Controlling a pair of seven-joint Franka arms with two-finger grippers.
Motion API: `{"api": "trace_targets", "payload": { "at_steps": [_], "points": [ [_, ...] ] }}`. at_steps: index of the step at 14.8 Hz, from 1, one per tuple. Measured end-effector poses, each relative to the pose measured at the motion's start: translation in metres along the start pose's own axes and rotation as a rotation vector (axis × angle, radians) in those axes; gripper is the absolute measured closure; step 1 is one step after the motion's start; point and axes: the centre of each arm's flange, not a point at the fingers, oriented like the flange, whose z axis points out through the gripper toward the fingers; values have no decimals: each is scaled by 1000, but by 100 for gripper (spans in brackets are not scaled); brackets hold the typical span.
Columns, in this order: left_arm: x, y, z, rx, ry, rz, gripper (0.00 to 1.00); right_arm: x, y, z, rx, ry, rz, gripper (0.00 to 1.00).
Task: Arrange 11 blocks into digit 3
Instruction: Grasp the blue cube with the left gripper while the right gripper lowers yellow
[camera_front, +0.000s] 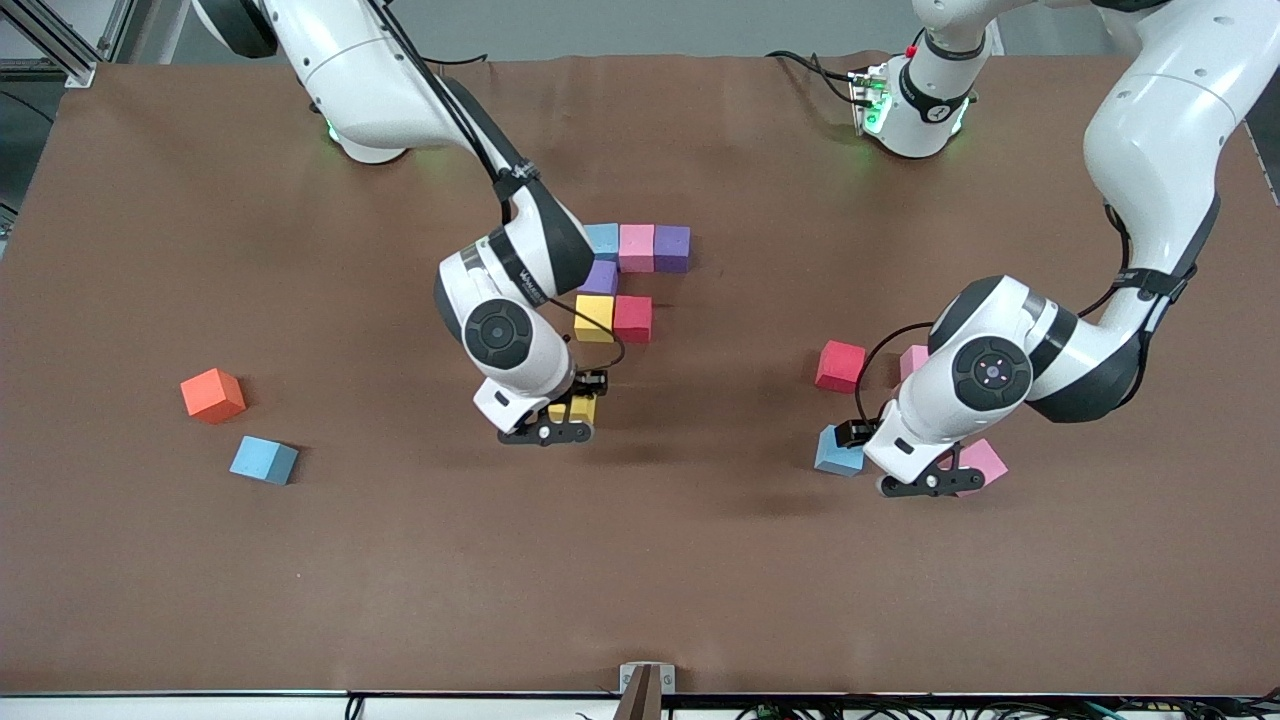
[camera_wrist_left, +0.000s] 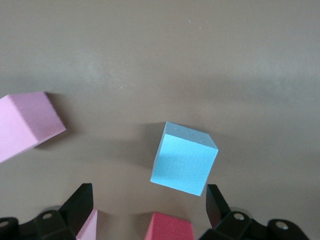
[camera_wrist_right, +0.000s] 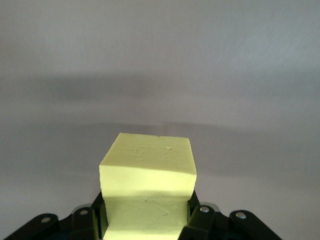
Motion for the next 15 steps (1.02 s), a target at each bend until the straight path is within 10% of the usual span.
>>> {"api": "trace_targets", "payload": {
  "at_steps": [15],
  "points": [
    [6,9,47,5,-59,106,0,-38,-26,50,-69,-109,-4,40]
  ]
}}
